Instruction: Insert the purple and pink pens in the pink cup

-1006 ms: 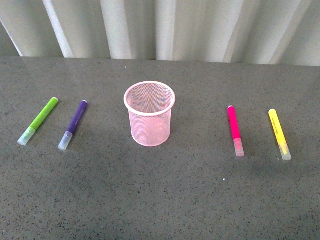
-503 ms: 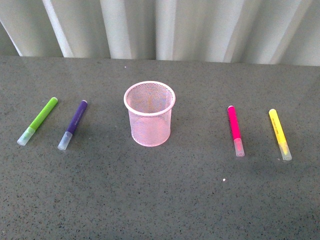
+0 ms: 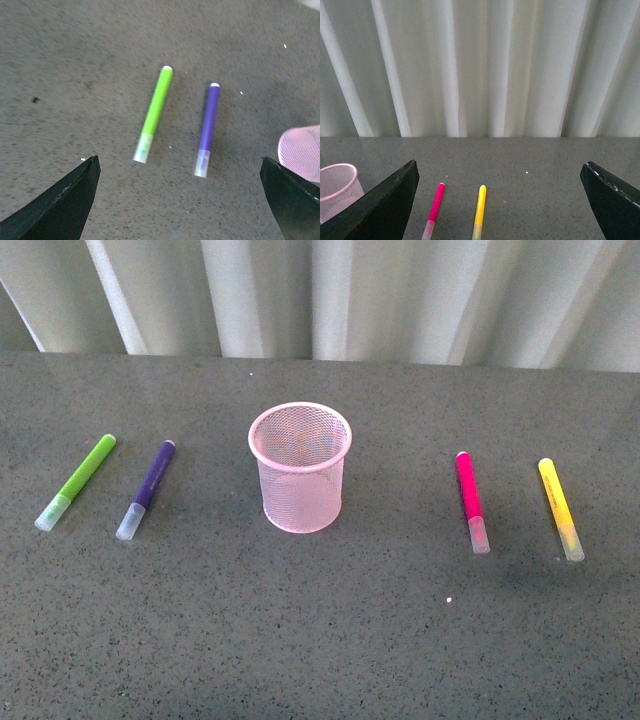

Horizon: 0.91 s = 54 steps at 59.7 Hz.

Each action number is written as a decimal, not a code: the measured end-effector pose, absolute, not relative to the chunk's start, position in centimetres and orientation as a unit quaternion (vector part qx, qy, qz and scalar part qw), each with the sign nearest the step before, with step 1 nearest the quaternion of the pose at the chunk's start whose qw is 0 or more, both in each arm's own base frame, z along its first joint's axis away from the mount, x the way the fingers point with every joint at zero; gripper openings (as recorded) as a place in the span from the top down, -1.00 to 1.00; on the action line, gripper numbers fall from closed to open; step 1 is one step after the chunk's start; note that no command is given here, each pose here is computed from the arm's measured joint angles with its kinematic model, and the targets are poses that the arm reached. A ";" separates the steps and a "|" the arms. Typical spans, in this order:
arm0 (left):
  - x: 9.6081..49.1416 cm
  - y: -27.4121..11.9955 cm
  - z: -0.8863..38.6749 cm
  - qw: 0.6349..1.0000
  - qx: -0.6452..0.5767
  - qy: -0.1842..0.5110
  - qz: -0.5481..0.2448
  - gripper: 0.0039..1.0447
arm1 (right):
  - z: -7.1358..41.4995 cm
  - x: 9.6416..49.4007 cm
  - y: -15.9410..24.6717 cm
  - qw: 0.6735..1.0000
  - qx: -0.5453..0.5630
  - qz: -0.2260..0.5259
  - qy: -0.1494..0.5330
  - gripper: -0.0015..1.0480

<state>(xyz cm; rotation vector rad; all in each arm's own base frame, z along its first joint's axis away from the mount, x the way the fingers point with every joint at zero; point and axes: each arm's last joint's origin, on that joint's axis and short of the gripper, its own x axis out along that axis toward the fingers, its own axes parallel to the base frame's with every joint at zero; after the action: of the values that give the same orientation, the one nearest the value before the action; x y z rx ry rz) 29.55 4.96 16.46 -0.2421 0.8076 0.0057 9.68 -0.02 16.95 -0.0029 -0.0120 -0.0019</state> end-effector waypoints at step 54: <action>39.9 -0.3 11.2 0.848 0.018 0.516 -0.120 -0.88 | 16.9 9.7 0.0 1.000 -0.001 -0.001 -0.006 -0.87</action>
<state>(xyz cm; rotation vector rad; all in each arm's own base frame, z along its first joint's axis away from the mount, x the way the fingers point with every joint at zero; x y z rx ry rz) 39.88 -0.32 11.24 0.0376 1.0876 -0.2520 9.68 -0.02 16.95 -0.0029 -0.0120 -0.0019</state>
